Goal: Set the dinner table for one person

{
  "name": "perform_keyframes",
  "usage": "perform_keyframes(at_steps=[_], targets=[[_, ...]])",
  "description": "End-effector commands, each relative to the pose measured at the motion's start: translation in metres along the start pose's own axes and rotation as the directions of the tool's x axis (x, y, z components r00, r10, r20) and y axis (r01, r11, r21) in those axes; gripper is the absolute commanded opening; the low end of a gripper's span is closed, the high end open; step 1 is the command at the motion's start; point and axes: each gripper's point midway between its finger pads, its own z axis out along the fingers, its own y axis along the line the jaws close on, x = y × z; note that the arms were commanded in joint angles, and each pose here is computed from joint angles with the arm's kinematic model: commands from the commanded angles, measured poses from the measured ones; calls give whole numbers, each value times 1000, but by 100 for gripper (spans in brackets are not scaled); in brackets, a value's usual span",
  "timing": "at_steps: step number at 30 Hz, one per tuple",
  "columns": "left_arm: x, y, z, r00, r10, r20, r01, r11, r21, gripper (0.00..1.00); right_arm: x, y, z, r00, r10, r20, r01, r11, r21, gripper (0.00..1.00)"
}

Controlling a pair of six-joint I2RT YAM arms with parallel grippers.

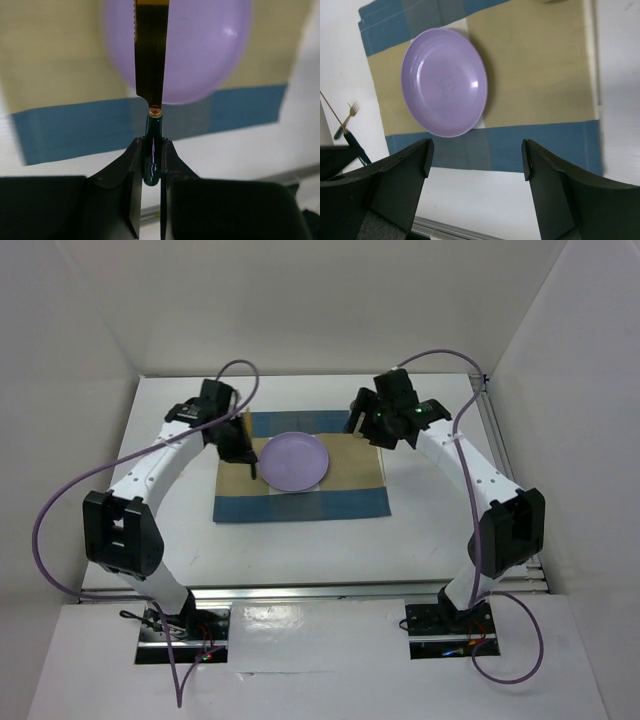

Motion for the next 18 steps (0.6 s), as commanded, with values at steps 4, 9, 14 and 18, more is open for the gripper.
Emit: perform_keyframes(at_steps=[4, 9, 14, 18], targets=[[33, -128, 9, 995, 52, -84, -32, 974, 223, 0, -27, -63, -46, 993, 65, 95, -75, 991, 108, 83], [56, -188, 45, 989, 65, -136, -27, 966, 258, 0, -31, -107, -72, 986, 104, 133, -125, 978, 164, 83], [80, -220, 89, 980, 75, -187, -28, 971, 239, 0, -32, -133, -90, 980, 128, 153, -157, 968, 195, 83], [83, -235, 117, 980, 92, -178, -50, 972, 227, 0, -31, -142, -100, 977, 133, 167, -166, 964, 207, 83]])
